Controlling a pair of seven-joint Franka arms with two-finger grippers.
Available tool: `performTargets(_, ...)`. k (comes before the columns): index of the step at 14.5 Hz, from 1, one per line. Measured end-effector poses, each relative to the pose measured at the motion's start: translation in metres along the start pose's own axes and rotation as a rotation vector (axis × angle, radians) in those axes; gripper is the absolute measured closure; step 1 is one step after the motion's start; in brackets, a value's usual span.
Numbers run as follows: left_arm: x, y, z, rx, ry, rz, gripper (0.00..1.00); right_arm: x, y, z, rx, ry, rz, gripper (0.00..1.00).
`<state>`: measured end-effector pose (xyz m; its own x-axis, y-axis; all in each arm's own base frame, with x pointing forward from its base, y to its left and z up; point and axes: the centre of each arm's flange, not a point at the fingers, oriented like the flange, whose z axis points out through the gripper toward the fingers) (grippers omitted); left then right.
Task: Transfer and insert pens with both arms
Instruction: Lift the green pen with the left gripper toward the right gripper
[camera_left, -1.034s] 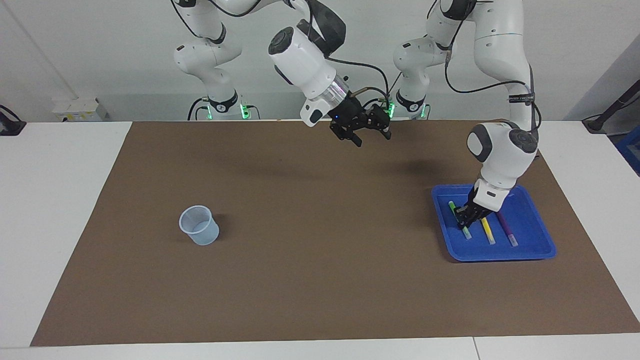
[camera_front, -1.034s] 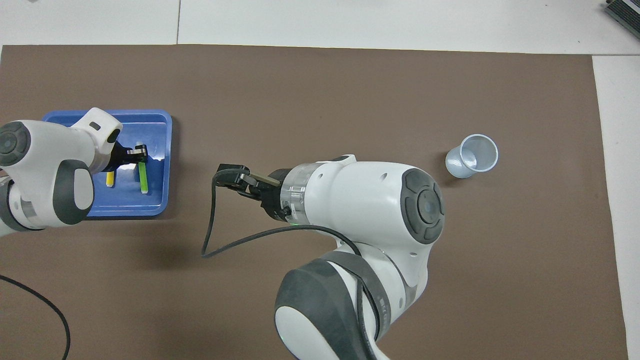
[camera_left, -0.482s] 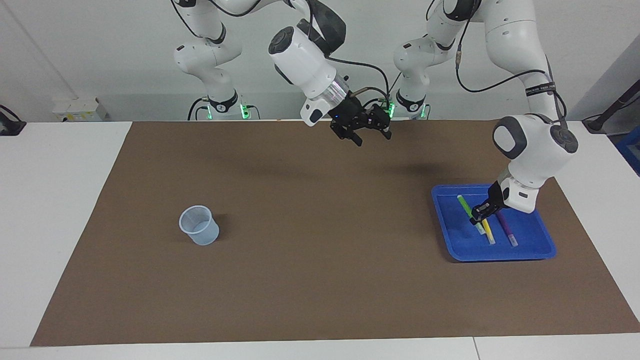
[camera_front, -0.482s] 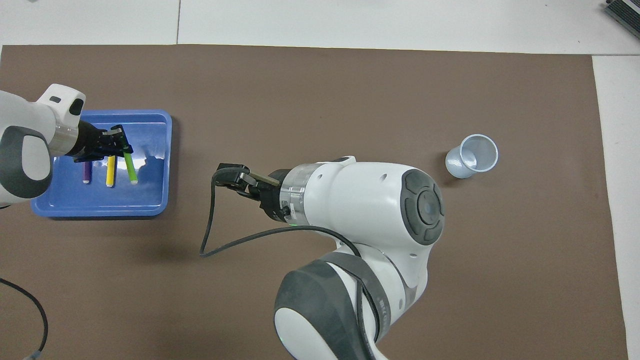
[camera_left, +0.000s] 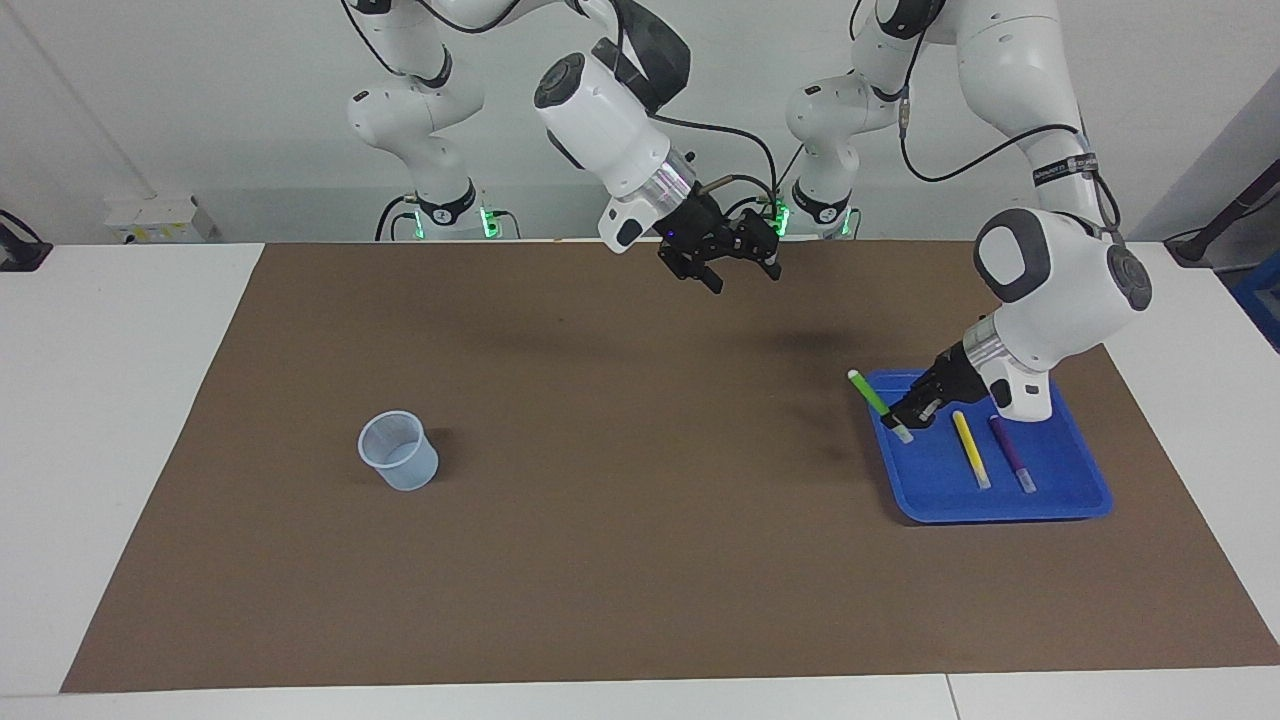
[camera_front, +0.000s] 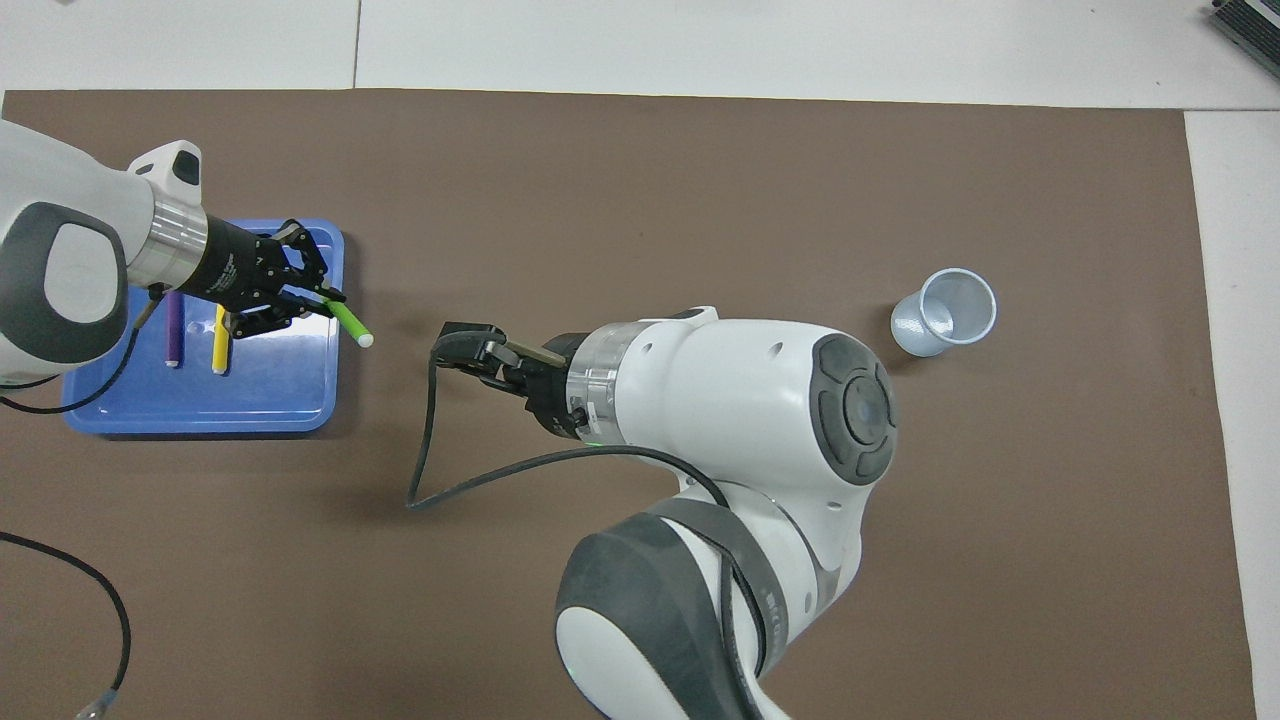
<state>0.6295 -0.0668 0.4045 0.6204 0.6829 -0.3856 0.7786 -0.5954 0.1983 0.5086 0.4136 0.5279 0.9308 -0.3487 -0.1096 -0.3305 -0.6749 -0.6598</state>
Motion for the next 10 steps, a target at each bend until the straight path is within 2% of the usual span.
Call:
performTargets(3, -0.048, 0.025, 0.01, -0.008, -0.083, -0.172, 0.83, 0.022, 0.011, -0.005, -0.006, 0.023, -0.083, 0.0)
performTargets(5, -0.073, 0.038, 0.017, -0.02, -0.141, -0.274, 0.83, 0.043, 0.024, -0.009, -0.04, 0.054, -0.183, 0.0)
performTargets(7, -0.088, 0.047, 0.02, -0.044, -0.21, -0.351, 0.83, 0.063, 0.037, -0.009, -0.087, 0.088, -0.27, 0.02)
performTargets(10, -0.102, 0.054, 0.025, -0.051, -0.262, -0.414, 0.83, 0.077, 0.044, -0.003, -0.088, 0.143, -0.317, 0.09)
